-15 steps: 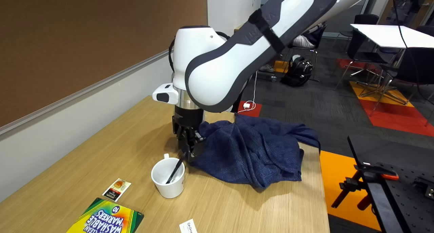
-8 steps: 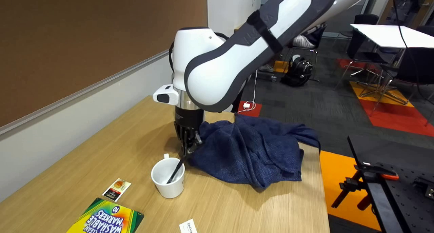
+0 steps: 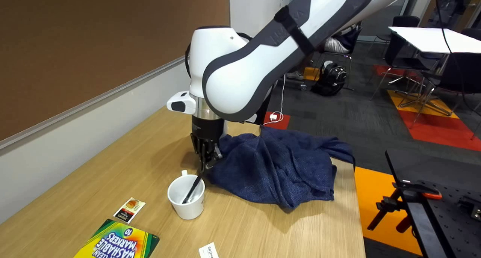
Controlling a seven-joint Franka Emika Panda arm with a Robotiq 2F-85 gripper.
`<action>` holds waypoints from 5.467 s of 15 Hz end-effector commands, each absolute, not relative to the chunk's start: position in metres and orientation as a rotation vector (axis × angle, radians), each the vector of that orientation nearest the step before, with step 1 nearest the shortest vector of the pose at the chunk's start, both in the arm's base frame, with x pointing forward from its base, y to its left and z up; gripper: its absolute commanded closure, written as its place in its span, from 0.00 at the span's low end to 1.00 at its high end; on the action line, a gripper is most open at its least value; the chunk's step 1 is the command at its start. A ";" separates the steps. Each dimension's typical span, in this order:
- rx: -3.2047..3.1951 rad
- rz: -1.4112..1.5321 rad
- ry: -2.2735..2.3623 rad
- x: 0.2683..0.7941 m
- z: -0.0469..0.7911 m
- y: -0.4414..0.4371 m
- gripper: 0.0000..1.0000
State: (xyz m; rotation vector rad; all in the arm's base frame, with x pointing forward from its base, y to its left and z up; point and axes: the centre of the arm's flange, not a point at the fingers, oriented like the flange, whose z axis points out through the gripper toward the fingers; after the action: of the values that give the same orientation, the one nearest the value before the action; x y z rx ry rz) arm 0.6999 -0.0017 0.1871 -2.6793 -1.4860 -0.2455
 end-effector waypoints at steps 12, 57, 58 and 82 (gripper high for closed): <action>-2.822 -0.009 -1.372 0.551 0.338 0.016 0.98; -2.502 -0.375 -1.574 0.529 0.177 0.013 0.29; -2.510 -0.373 -1.585 0.531 0.186 0.016 0.21; -2.487 -0.236 -1.621 0.492 0.330 0.067 0.00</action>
State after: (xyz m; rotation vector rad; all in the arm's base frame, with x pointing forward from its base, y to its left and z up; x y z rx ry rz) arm 0.4918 0.0671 0.3304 -2.4872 -1.6211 -0.2356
